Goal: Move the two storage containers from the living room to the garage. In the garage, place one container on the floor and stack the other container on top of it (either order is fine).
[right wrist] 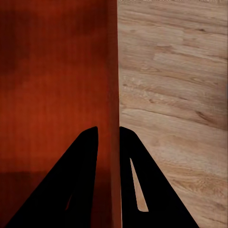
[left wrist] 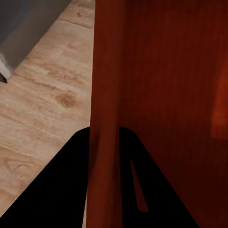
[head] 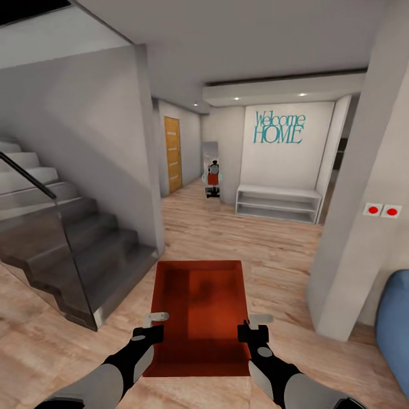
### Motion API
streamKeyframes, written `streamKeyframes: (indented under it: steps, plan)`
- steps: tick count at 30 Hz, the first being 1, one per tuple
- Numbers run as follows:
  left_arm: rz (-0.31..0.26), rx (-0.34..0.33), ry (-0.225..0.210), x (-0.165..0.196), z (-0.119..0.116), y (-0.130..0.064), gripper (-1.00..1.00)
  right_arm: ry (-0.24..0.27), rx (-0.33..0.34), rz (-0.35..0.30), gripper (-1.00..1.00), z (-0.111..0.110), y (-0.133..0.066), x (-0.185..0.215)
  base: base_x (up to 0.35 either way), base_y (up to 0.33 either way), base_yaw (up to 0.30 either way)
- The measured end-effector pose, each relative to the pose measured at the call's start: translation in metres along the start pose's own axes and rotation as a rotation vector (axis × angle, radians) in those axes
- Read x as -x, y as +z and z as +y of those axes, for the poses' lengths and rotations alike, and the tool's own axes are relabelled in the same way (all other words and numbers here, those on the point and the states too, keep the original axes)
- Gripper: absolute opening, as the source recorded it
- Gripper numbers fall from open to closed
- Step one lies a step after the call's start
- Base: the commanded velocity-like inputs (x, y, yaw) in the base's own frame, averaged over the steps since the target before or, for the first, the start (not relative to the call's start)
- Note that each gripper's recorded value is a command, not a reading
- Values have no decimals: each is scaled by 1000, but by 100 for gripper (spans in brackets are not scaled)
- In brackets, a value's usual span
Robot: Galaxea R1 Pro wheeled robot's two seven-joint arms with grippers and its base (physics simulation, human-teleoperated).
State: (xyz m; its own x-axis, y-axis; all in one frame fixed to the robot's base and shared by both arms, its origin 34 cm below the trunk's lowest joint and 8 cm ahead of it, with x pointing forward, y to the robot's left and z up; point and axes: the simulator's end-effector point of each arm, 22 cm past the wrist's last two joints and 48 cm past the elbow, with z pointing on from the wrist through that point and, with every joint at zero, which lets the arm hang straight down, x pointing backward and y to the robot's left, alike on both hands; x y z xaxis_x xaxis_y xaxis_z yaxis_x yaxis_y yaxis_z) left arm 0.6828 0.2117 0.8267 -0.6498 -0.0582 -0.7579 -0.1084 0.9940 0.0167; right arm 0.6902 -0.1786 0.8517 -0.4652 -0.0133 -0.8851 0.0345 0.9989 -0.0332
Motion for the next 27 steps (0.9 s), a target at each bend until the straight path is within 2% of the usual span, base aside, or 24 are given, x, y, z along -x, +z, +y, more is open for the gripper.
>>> streamKeyframes:
  steps: [27]
  plan:
    - [3,0,-1,-1,0,0,-100,-4,2,6,-100,0,0,-1,322,0,0]
